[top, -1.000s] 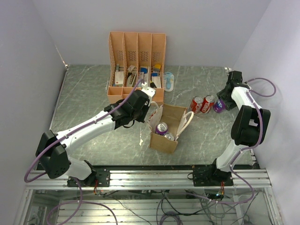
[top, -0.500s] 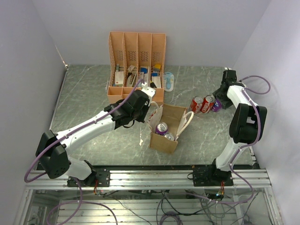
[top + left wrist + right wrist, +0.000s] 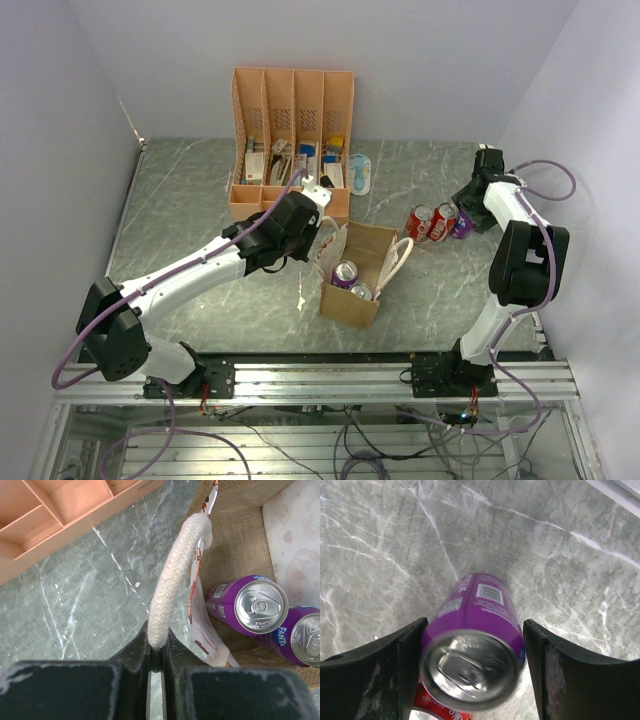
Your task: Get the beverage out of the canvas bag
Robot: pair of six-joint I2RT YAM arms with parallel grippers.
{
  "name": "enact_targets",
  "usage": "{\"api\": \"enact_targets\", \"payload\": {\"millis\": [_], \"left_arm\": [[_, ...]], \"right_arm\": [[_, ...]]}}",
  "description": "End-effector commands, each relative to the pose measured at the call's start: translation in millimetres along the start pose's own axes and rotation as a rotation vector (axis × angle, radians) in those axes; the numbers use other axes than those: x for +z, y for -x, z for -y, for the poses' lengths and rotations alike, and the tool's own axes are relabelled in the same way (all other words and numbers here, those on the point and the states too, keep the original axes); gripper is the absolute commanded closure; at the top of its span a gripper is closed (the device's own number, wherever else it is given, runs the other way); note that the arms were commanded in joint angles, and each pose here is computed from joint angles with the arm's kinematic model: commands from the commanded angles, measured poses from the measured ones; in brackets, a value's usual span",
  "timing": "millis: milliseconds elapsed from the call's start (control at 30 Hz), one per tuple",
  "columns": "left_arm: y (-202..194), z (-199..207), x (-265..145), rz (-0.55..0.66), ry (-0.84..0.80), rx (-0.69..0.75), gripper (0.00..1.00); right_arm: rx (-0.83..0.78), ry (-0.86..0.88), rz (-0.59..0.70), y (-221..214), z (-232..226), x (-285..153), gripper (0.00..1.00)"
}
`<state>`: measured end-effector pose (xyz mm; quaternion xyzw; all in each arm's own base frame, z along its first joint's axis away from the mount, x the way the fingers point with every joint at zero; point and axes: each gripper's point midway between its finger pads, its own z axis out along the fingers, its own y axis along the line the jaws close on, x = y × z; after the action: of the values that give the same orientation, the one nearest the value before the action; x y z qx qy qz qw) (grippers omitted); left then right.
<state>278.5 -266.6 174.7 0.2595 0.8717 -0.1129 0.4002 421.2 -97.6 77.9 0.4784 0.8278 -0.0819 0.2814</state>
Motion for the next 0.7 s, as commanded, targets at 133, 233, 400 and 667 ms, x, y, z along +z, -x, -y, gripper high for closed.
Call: {"api": "enact_targets", "payload": {"millis": [133,233,400,667], "left_arm": [[11,-1,-9,0.025,0.004,0.009,0.93],[11,-1,-9,0.027,0.004,0.009,0.93],[12,-2,-10,0.029,0.005,0.009,0.93],[12,-1,-10,0.030,0.000,0.009,0.93]], "right_arm": [[0.001,0.090,0.063,20,-19,-24,0.07],[0.002,0.106,0.078,25,-18,-36,0.02],[-0.004,0.169,0.157,42,-12,-74,0.00],[-0.216,0.494,0.226,29,-19,-140,0.00]]}}
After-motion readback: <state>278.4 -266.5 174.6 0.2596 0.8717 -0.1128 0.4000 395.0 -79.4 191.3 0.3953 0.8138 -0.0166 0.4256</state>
